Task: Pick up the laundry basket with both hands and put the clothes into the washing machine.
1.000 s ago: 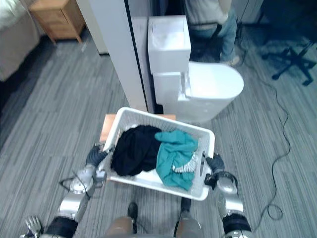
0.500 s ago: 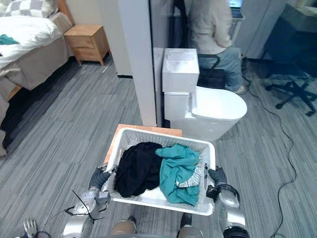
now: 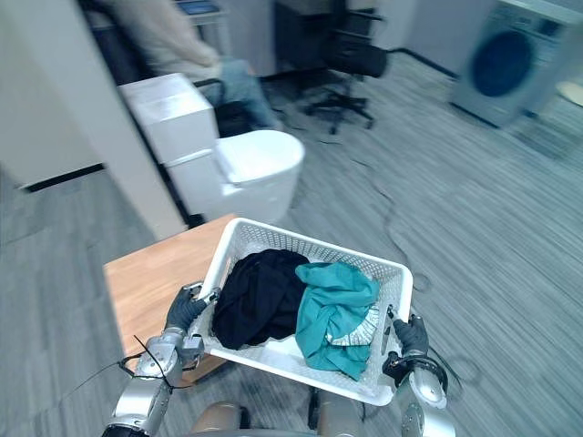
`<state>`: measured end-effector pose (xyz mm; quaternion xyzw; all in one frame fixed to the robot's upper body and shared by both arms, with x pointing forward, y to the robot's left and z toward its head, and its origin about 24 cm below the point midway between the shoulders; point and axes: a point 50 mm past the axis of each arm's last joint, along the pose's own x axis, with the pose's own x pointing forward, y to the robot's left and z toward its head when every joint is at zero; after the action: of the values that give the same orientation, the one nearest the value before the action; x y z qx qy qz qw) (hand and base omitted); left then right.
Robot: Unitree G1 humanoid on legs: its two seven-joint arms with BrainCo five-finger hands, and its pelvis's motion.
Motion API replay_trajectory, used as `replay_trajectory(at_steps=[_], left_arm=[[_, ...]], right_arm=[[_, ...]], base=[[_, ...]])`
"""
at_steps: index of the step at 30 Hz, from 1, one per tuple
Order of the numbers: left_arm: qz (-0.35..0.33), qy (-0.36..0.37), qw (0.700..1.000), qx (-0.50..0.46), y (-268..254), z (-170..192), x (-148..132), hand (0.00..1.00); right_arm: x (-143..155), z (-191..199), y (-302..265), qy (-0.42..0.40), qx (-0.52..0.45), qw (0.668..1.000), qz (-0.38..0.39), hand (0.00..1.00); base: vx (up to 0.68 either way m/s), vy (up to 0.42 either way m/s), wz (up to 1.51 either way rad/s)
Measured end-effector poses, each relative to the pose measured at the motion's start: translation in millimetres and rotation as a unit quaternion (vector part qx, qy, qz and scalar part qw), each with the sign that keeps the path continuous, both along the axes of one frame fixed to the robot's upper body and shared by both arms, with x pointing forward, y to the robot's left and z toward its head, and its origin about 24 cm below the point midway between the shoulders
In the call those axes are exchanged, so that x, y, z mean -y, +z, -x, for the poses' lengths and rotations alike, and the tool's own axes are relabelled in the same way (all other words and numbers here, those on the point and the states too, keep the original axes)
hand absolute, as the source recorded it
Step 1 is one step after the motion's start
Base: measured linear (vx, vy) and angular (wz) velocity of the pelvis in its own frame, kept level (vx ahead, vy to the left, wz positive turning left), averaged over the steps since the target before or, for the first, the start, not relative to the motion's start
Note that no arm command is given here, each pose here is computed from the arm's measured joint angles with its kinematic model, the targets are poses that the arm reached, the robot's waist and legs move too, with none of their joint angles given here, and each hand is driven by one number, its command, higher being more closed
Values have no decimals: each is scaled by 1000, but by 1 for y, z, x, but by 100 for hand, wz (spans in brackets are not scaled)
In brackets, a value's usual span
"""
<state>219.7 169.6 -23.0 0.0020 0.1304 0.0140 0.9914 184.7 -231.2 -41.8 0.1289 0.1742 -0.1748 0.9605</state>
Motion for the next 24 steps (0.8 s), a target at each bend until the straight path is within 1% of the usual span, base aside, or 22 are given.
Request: replay_trajectory(at_steps=[4,6,8,13,15,17,19,24], left_arm=[[0,-4,1000,-3,-1,0,2,100],[13,0,999,-34,-13,7,7,100],[13,14,999,-36,-14,8,1,100],[8,21,998,-62,-25,12,-6,100],[8,31,996,-87,-33,20,-10,100],[19,37,995,-87,-34,25,-8,100],[33,53,996,-71,-28,29,-10,100],[35,74,994,-75,-30,36,-18,100]], right_arm=[[4,0,-6,-4,-8,1000,3,100],[8,-6,-15,7,-39,999,16,100],[2,-11,-14,24,-37,999,18,100],[-6,3,-25,18,-57,998,3,100],[-9,14,-28,17,-70,997,-2,100],[-7,17,-22,14,-62,998,7,100],[-7,8,-12,26,-40,999,24,100],[-16,1,-7,53,-36,997,32,100]], base=[[-165,-185,-160],[-31,-127,-218],[-8,-111,-230],[155,-210,-140],[262,-190,-123],[225,7,-117],[176,69,-113],[271,145,-83]])
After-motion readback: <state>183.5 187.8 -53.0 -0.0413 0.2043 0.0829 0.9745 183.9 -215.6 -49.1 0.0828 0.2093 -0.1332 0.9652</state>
